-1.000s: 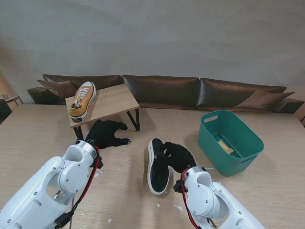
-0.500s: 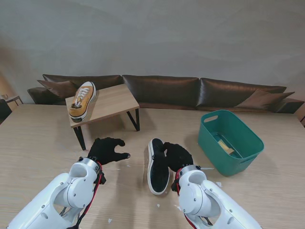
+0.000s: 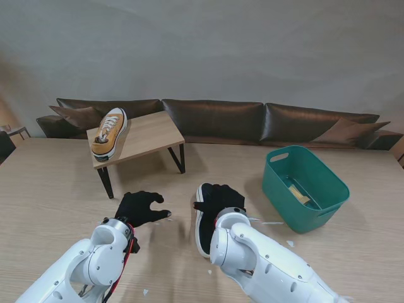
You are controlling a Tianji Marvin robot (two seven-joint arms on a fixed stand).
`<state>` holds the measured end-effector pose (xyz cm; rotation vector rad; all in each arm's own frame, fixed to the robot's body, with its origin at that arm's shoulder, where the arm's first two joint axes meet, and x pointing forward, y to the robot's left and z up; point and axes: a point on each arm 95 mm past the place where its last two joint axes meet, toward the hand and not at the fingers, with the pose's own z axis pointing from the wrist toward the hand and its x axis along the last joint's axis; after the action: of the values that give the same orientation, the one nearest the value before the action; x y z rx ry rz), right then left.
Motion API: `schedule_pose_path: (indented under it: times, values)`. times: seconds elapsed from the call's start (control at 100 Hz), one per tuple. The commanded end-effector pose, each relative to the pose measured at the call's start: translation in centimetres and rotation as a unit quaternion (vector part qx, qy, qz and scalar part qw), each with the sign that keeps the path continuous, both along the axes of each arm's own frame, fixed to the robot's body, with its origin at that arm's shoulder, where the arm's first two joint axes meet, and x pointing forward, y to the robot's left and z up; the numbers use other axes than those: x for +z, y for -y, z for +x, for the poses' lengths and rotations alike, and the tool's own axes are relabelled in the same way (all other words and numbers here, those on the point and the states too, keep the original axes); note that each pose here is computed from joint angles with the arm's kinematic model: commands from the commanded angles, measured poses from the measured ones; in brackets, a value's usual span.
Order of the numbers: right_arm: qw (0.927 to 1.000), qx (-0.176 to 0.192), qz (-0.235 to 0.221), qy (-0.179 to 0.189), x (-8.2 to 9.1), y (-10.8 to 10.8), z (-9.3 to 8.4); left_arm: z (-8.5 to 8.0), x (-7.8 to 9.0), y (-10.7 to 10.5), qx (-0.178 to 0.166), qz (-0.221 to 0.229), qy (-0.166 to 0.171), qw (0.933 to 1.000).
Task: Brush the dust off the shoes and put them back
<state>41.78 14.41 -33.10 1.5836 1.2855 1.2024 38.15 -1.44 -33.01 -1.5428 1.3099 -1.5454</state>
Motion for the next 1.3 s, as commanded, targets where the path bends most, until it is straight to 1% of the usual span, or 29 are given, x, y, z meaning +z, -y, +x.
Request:
schedule_pose_path:
  times: [0.0,0.08,0.19,0.35,0.54,0.61,0.74,0.84,0.92,1.12,1.29]
  values:
    - [1.0,0.003,0.0,-0.008,0.4,-0.8,0.4,-0.3,-0.4,0.2,-0.001,-0.005,-0.011,0.9999]
    - [0.9998,-0.007,-0.019,-0.008,0.2,-1.3,0.9,-0.4,-0.6,0.2,0.001,-0.009,-0.013,0.9999]
    - [0.9989,-0.017,-0.039,-0.018,0.0,-1.9,1.4,-0.5,-0.7,0.3,0.001,-0.01,-0.018,0.9998]
    - [0.9968,-0.024,-0.063,-0.045,0.2,-2.5,1.6,-0.6,-0.8,0.3,-0.001,-0.011,-0.025,0.9996]
    - [0.9938,-0.027,-0.079,-0.074,-0.4,-3.1,2.1,-0.7,-0.9,0.4,-0.001,-0.012,-0.03,0.9995]
    - [0.9924,-0.031,-0.092,-0.075,-0.7,-3.3,2.4,-0.8,-0.9,0.4,-0.001,-0.012,-0.033,0.9994]
    - [0.9907,-0.049,-0.105,-0.072,-1.0,-3.2,2.8,-0.9,-1.0,0.4,-0.002,-0.01,-0.036,0.9993]
    - [0.9894,-0.063,-0.108,-0.075,-1.2,-3.0,3.1,-1.0,-1.0,0.4,-0.001,-0.009,-0.039,0.9992]
    - [0.9885,-0.066,-0.111,-0.079,-1.4,-2.9,3.3,-1.0,-1.1,0.5,-0.001,-0.007,-0.041,0.9991]
    - [0.9849,-0.077,-0.111,-0.109,-2.1,-2.7,4.2,-1.0,-1.2,0.5,-0.003,-0.003,-0.046,0.9989]
    - [0.9821,-0.084,-0.115,-0.122,-2.9,-2.6,5.1,-1.0,-1.2,0.5,-0.002,-0.002,-0.047,0.9989]
